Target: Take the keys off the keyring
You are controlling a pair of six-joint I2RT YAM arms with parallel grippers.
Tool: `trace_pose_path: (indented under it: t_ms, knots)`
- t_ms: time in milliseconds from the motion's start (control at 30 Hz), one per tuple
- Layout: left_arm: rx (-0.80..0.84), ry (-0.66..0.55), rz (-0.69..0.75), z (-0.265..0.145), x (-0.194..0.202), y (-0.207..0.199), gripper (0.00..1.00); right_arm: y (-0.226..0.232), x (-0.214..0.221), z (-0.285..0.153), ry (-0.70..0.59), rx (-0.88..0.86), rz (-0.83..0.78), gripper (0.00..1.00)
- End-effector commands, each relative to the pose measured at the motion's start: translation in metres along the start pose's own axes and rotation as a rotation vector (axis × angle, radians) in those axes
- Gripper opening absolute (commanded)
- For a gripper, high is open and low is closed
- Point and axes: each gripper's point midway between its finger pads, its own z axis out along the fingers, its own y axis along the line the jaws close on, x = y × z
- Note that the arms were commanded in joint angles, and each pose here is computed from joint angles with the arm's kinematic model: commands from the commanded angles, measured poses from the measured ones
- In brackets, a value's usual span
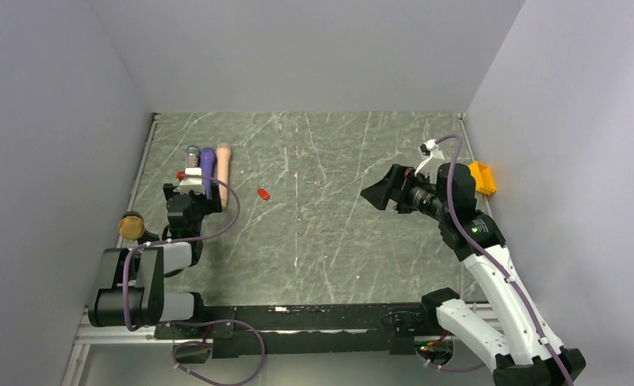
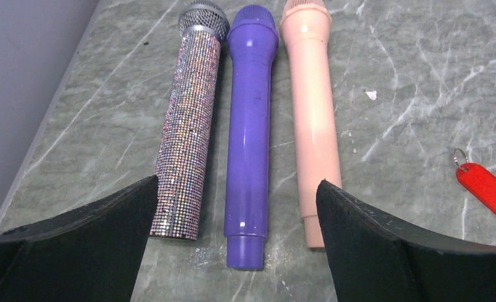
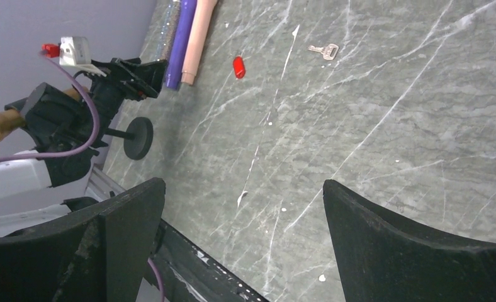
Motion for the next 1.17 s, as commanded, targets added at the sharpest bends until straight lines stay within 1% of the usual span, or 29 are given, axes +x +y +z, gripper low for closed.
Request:
trace_pose_path:
  t_ms: [0,67,167,333,367,433,700,1000,1133]
  knots:
    - [0.03,-0.181,0.012,-0.001,-0.03,-0.002,0.99,0.001,-0.007,-0.005,-0.05,0.002,0.01,1.0]
    - [0.037,-0.145,0.012,0.0,-0.026,-0.003,0.99,0.001,-0.006,-0.006,-0.059,0.001,0.022,1.0]
    - [0.036,-0.166,0.011,0.0,-0.029,-0.003,1.0,0.002,-0.005,-0.008,-0.082,-0.009,0.033,1.0]
    - [0.038,-0.158,0.01,0.0,-0.028,-0.004,1.0,-0.002,-0.004,-0.01,-0.098,0.007,0.056,1.0]
    - [0.036,-0.161,0.012,0.0,-0.028,-0.003,0.96,-0.003,-0.003,-0.01,-0.098,0.01,0.06,1.0]
    - [0.035,-0.165,0.01,0.0,-0.029,-0.003,0.99,-0.004,-0.003,-0.011,-0.099,0.018,0.065,1.0]
    - [0.033,-0.167,0.012,0.0,-0.03,-0.003,0.99,-0.01,-0.002,-0.02,-0.126,0.065,0.1,1.0]
    - [0.034,-0.167,0.013,0.0,-0.029,-0.003,0.99,-0.005,0.005,-0.026,-0.127,0.036,0.128,1.0]
    - [0.034,-0.166,0.013,0.0,-0.029,-0.003,0.99,-0.009,0.004,-0.031,-0.146,0.065,0.141,1.0]
